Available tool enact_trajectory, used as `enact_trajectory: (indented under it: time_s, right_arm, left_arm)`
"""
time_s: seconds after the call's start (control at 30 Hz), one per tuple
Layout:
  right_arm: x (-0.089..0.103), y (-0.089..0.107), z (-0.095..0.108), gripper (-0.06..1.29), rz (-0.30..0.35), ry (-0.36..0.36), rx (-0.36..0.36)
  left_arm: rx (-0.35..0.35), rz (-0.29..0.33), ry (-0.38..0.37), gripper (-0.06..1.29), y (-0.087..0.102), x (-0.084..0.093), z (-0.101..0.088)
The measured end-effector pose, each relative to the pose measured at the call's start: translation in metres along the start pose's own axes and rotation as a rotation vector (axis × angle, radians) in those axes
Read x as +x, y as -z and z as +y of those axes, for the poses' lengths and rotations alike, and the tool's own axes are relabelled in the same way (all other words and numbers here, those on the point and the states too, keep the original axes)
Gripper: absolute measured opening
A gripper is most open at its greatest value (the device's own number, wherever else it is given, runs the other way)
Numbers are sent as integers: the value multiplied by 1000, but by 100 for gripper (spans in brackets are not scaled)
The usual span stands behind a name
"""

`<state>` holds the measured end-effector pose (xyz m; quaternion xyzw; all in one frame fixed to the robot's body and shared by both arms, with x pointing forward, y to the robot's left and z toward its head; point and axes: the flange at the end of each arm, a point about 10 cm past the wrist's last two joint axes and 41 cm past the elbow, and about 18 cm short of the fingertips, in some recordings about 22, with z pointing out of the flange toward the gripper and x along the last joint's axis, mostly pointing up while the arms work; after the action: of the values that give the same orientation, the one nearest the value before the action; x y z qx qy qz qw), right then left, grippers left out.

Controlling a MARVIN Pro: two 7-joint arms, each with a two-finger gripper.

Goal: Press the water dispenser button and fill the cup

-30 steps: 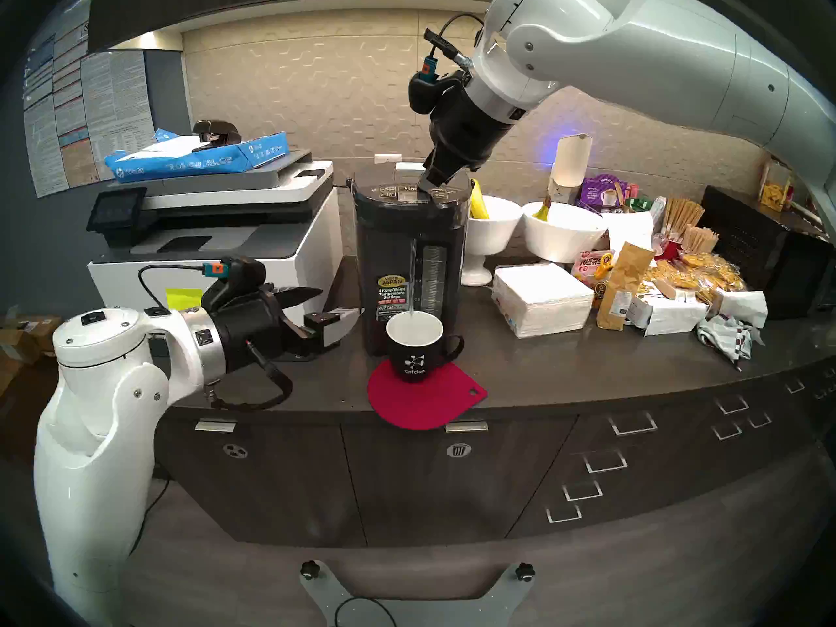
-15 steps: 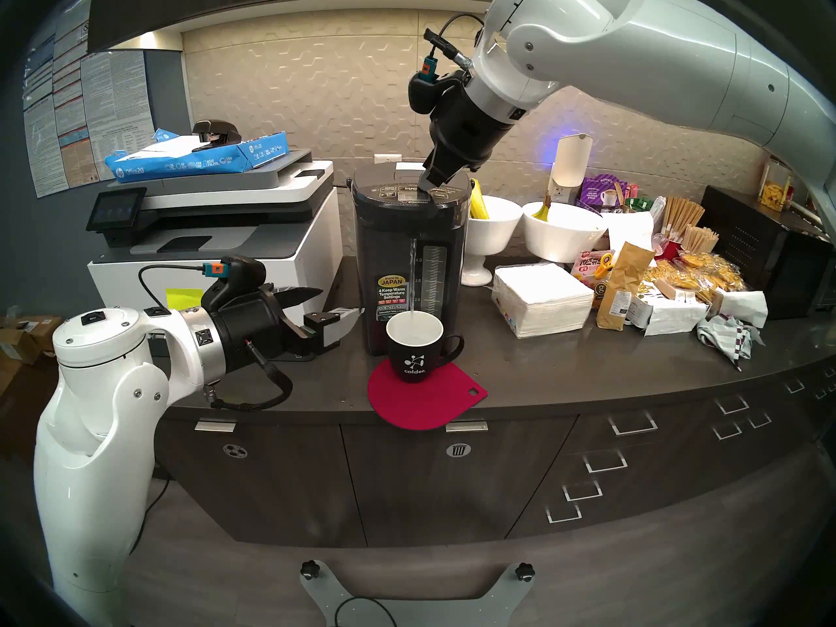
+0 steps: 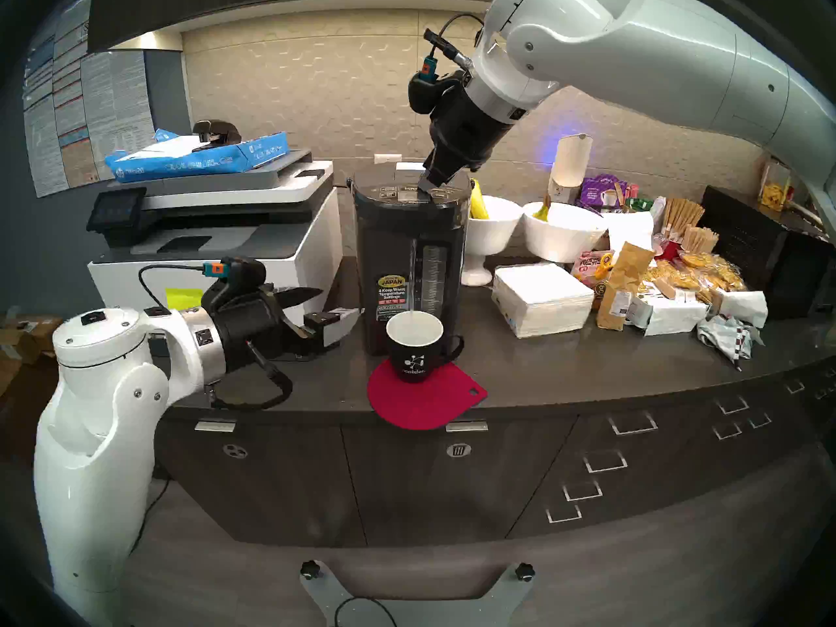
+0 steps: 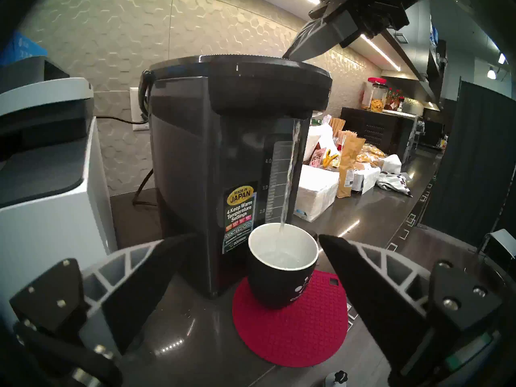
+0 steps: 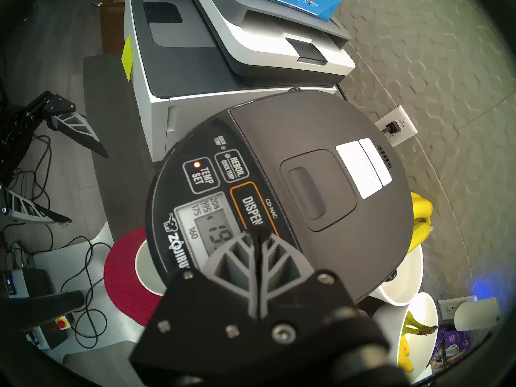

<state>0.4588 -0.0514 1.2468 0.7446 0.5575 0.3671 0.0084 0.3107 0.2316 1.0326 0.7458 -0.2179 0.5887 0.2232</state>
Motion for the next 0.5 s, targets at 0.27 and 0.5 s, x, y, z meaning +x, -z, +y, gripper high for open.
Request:
enact_trajectory:
  time_s: [0.27,0.5]
  right_arm:
    - [0,0,0,-3,0,0,0]
    - [0,0,0,-3,0,0,0]
  left_arm:
    - [0,0,0,127,0,0,0]
    - [0,0,0,127,0,0,0]
